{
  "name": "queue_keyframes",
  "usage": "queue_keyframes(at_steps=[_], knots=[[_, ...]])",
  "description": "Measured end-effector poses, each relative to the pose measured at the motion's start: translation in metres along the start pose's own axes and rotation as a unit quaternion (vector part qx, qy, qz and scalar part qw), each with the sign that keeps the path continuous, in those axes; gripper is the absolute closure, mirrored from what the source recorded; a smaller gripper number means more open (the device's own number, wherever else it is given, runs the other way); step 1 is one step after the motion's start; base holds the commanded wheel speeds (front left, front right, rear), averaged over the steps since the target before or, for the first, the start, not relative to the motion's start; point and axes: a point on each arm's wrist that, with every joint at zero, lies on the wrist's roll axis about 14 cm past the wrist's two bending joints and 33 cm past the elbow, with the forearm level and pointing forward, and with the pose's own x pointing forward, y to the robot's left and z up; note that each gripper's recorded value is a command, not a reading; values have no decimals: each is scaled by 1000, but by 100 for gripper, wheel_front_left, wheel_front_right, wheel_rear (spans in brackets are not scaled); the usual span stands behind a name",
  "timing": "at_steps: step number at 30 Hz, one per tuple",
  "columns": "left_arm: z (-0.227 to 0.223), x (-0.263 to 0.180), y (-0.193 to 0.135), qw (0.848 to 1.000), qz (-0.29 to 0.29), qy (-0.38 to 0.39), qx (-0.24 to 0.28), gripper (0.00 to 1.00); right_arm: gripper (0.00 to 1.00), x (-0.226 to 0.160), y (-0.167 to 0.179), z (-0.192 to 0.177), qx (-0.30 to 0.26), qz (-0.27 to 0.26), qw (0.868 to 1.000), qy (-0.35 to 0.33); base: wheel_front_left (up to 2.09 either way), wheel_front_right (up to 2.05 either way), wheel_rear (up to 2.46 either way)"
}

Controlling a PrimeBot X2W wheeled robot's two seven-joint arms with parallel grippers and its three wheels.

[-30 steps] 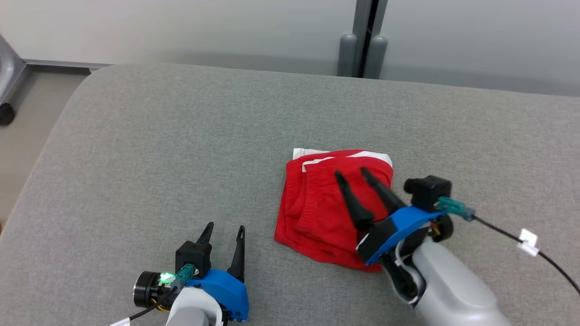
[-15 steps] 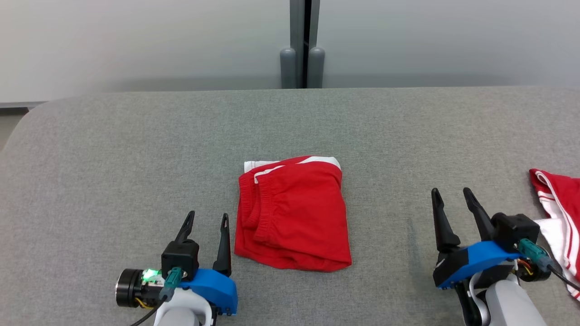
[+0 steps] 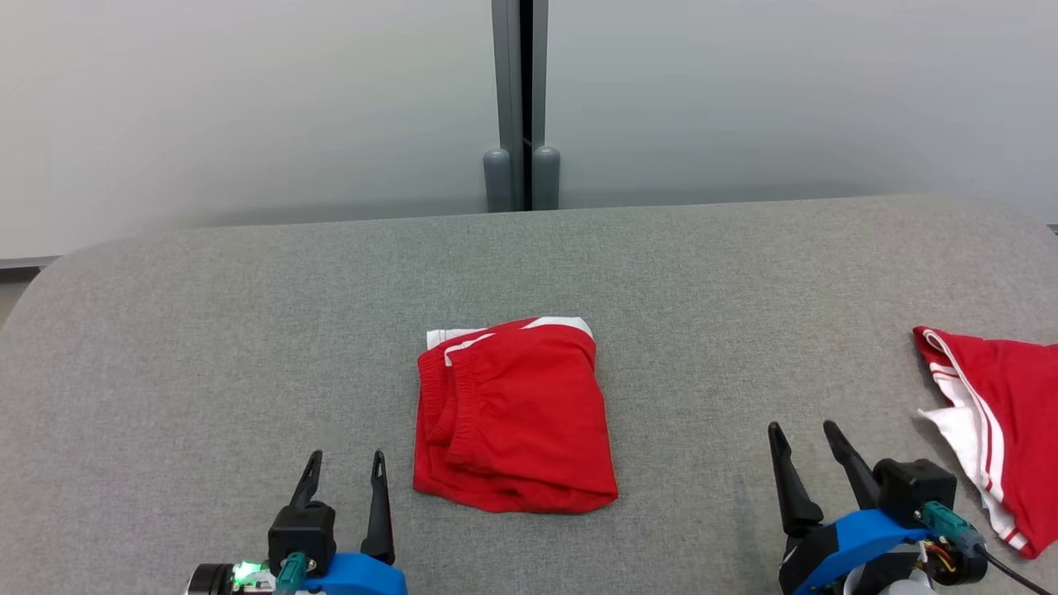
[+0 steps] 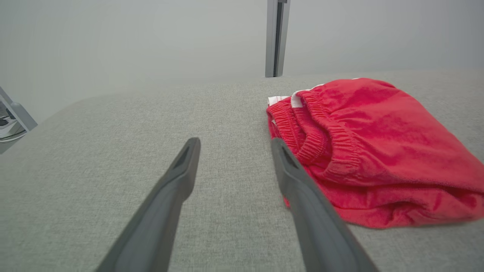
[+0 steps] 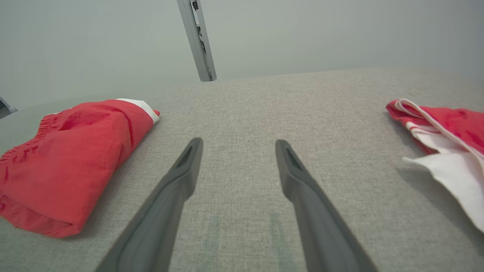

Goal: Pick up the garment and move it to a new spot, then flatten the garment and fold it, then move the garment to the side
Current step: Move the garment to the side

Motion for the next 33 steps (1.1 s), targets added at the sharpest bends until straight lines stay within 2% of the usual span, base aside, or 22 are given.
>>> queue_keyframes(at_steps=[8, 12, 18, 23, 26, 27, 28, 29, 30, 33], knots=[[-4, -2, 2, 1000, 1, 5, -8, 0, 0, 2, 12, -15, 15, 16, 1000, 22, 0, 0, 0], [-7, 0, 3, 1000, 1, 10, -11, 0, 0, 15, 41, -26, 25, 58, 997, 43, 0, 0, 0], [-15, -3, 18, 999, 22, 23, -15, 0, 0, 54, 94, -21, 30, 132, 989, 51, 0, 0, 0], [-21, -11, 37, 998, 54, 31, -18, 0, 0, 78, 119, -35, 15, 163, 983, 83, 0, 0, 0], [-24, -15, 47, 997, 70, 36, -19, 0, 0, 82, 124, -57, 5, 168, 978, 125, 0, 0, 0], [-25, -16, 50, 996, 74, 38, -19, 0, 15, 81, 126, -66, 4, 169, 976, 140, 0, 0, 0], [-26, -17, 51, 996, 77, 40, -20, 0, 60, 80, 127, -73, 9, 169, 974, 154, 0, 0, 0], [-27, -17, 53, 996, 79, 41, -20, 0, 92, 80, 129, -78, 6, 173, 972, 162, 0, 0, 0], [-28, -17, 54, 996, 82, 42, -20, 0, 100, 81, 131, -79, 7, 176, 971, 164, 0, 0, 0], [-27, -13, 53, 996, 79, 41, -21, 0, 100, 83, 131, -79, 14, 174, 971, 164, 0, 0, 0]])
